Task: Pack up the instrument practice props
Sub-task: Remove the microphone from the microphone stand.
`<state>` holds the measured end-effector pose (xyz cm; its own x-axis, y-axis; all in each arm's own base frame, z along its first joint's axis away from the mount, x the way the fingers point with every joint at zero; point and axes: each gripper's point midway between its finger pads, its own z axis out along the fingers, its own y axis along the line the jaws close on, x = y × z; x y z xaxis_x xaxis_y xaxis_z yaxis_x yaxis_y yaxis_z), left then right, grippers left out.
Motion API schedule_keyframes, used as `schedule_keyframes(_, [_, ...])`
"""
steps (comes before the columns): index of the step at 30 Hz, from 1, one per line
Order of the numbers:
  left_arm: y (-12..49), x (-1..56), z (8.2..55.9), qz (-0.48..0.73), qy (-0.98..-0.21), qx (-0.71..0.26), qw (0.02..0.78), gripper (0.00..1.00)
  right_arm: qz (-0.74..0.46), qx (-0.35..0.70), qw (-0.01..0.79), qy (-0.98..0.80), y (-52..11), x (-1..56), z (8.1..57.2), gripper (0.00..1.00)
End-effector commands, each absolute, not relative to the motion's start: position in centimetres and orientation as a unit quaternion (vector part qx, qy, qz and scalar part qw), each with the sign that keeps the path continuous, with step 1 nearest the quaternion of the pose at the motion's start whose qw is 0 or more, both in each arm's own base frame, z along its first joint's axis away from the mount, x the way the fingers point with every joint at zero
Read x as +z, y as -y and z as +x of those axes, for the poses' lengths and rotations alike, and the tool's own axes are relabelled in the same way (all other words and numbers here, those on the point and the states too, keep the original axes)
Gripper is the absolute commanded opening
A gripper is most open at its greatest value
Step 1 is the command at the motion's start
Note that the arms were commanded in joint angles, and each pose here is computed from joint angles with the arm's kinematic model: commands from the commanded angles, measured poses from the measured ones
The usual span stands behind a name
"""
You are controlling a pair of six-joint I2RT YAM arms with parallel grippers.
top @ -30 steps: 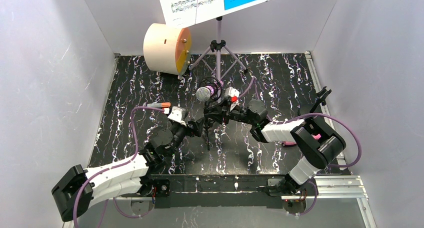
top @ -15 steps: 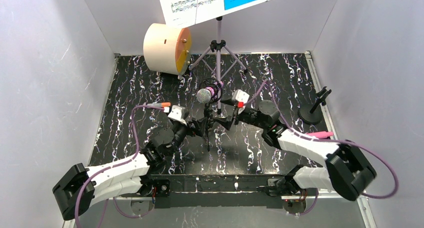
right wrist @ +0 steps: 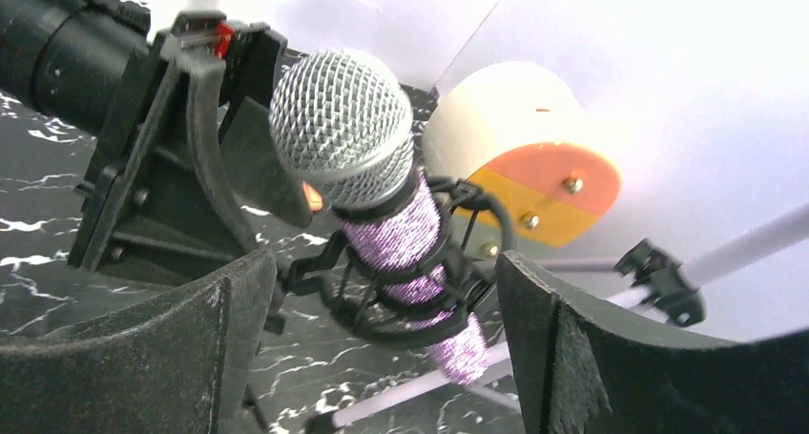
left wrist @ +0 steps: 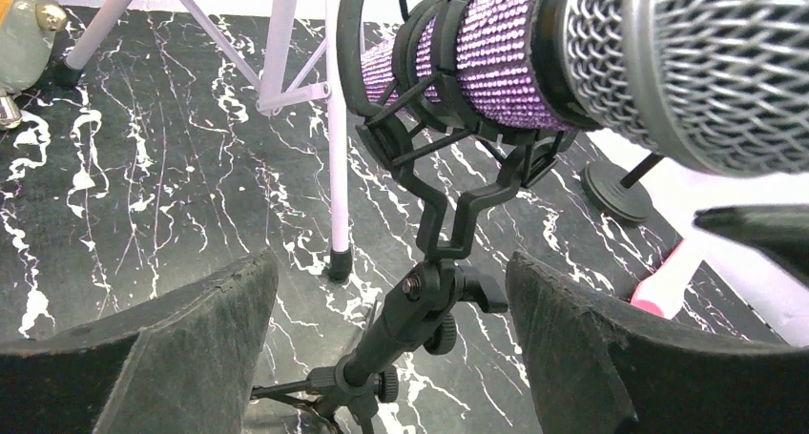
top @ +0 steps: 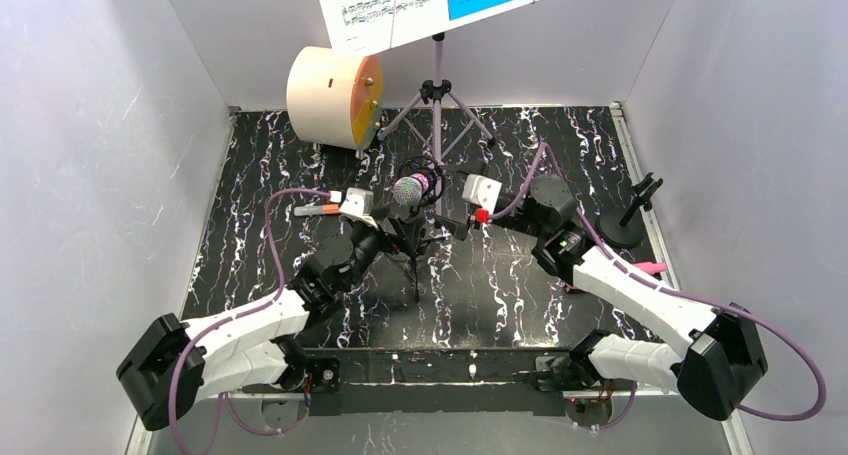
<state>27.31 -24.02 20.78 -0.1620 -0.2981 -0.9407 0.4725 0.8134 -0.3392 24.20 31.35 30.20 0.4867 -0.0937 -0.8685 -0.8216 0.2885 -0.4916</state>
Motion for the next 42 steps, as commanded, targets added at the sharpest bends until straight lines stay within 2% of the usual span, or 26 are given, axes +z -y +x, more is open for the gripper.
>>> schedule_keyframes(1, [24.4, 22.5, 28.5, 0.051, -0.689, -0.309, 0.653, 0.87, -0.572, 0.225, 0.707, -0.350, -32.5, 34.0, 24.8, 0.93])
schedule_keyframes(5, [24.2, 21.8, 29.4, 0.050, -0.689, -0.310, 0.653, 0.86, -0.595, 0.224, 0.701, -0.322, -33.6, 34.1, 25.0, 0.92])
schedule_keyframes(15, [25.2, 20.8, 29.9, 0.081, -0.662, -0.371, 0.647, 0.76, -0.628, 0.260, 0.677, -0.284, -35.9, 33.5, 24.5, 0.86])
schedule_keyframes(20, [25.9, 20.7, 29.6, 0.101, -0.655, -0.389, 0.640, 0.67, -0.630, 0.266, 0.676, -0.275, -36.6, 33.8, 24.8, 0.81])
schedule_keyframes(28, [26.1, 20.1, 29.5, 0.101, -0.659, -0.397, 0.631, 0.46, -0.625, 0.294, 0.671, -0.270, -37.1, 33.7, 24.3, 0.71])
schedule_keyframes(42, [25.8, 20.0, 29.4, 0.092, -0.667, -0.394, 0.626, 0.19, -0.624, 0.318, 0.663, -0.262, -37.8, 33.5, 24.0, 0.73])
